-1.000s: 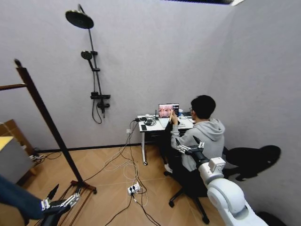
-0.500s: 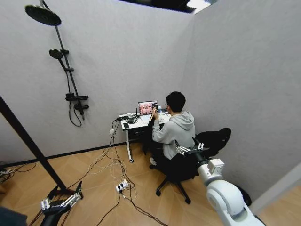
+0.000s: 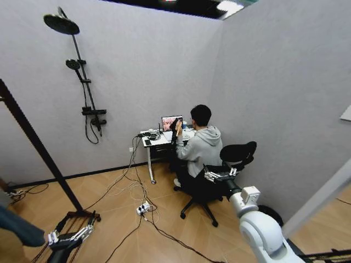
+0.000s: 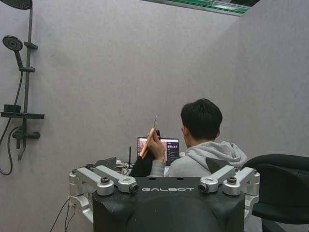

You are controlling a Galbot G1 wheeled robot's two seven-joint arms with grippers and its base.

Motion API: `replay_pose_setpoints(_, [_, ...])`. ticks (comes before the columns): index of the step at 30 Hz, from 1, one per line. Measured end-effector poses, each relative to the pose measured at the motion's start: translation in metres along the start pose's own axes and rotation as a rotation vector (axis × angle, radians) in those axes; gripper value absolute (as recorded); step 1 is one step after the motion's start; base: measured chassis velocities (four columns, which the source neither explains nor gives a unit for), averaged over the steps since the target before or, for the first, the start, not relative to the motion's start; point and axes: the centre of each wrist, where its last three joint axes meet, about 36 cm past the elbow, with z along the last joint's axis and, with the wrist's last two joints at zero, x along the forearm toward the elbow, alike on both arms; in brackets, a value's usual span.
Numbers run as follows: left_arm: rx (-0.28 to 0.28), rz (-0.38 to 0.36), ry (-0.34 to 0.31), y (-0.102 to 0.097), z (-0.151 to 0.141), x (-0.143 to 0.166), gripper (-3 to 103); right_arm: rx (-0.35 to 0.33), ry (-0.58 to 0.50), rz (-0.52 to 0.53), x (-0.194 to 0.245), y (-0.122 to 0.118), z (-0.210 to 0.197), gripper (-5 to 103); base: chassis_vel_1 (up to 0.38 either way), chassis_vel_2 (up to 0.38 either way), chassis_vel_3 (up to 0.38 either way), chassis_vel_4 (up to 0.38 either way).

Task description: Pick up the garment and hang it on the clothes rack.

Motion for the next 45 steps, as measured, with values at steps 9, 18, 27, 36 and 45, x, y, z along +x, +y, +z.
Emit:
replay_pose_setpoints(9, [0.0, 0.0, 0.0, 0.0, 0.0, 0.0, 100, 0.0, -0.001, -0.005, -0.0013, 0.0007, 0.0015, 100, 0.168, -0.078, -0.082, 0.181])
replay_pose_setpoints(18, [0.0, 0.0, 0.0, 0.0, 0.0, 0.0, 100, 0.003, 0.0, -0.007, -0.0018, 0.0006, 0.002, 100, 0.161, -0.097, -0.097, 0.166])
replay_pose_setpoints(27, [0.0, 0.0, 0.0, 0.0, 0.0, 0.0, 100, 0.007, 0.003, -0.016, -0.002, 0.0009, 0.0043, 100, 0.128, -0.124, -0.119, 0.135])
replay_pose_setpoints(36, [0.0, 0.0, 0.0, 0.0, 0.0, 0.0, 100, 0.011, -0.001, -0.025, -0.0055, 0.0013, 0.0044, 100, 0.16, -0.086, -0.088, 0.175])
replay_pose_setpoints(45, [0.0, 0.0, 0.0, 0.0, 0.0, 0.0, 100, 0.008, 0.003, -0.031, -0.0073, 0.0017, 0.0061, 100, 0.128, -0.129, -0.116, 0.14])
